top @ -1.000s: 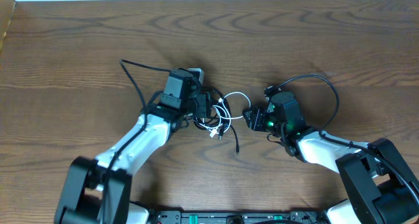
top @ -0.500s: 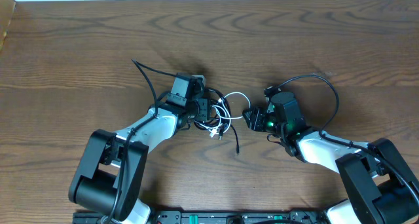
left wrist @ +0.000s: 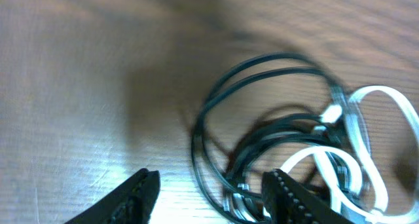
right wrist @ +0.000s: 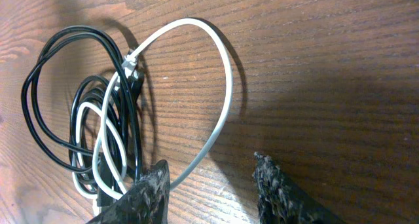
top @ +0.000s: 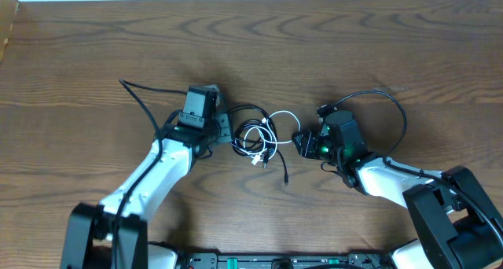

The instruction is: Untangle cables

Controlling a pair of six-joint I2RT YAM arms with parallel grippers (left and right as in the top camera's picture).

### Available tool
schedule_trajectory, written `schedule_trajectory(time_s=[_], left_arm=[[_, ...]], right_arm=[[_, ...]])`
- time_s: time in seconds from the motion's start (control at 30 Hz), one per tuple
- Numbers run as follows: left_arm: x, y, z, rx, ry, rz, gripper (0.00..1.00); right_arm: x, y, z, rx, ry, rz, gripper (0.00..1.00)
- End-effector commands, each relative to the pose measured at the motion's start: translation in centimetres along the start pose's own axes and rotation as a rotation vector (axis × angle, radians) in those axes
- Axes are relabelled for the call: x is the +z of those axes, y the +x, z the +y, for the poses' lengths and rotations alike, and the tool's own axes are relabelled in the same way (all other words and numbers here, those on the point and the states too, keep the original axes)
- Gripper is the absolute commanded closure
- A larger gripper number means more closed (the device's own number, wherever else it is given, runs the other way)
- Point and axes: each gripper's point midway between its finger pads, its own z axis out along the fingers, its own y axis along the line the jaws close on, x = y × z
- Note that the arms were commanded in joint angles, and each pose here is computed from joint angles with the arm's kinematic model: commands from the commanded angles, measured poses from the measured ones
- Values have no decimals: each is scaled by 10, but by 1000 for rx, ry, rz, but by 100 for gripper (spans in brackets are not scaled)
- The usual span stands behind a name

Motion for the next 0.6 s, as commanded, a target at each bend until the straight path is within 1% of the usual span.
schedule_trajectory(time_s=[0.0, 0.17, 0.2, 0.23, 0.33, 0.37, 0.47, 0.5, 0.53, 0.57], left_arm=[[21, 17, 8, -142, -26, 79, 41], [41, 35, 0, -199, 26, 172, 41], [45, 39, -7, -205, 68, 196, 55], [45, 37, -16, -204, 118, 201, 92], [34, 17, -37, -190, 230, 142, 93], [22, 5, -50, -180, 295, 113, 93], [-32, -29, -93, -126, 549, 35, 93], [-46, -35, -101, -107, 601, 13, 93], [-74, -47, -112, -73, 688, -40, 93], [-93, -53, -118, -68, 732, -73, 92]], right_arm=[[2, 3, 1, 1, 1, 10, 61], [2, 3, 1, 1, 1, 11, 61], [2, 3, 1, 1, 1, 11, 61], [2, 3, 1, 2, 1, 11, 61], [2, 4, 1, 3, 3, 14, 61], [2, 5, 0, 4, 6, 17, 61], [2, 8, -3, 8, 19, 31, 60], [2, 9, -3, 9, 20, 32, 61], [2, 8, -4, 9, 21, 31, 60], [2, 8, -4, 9, 26, 27, 61]])
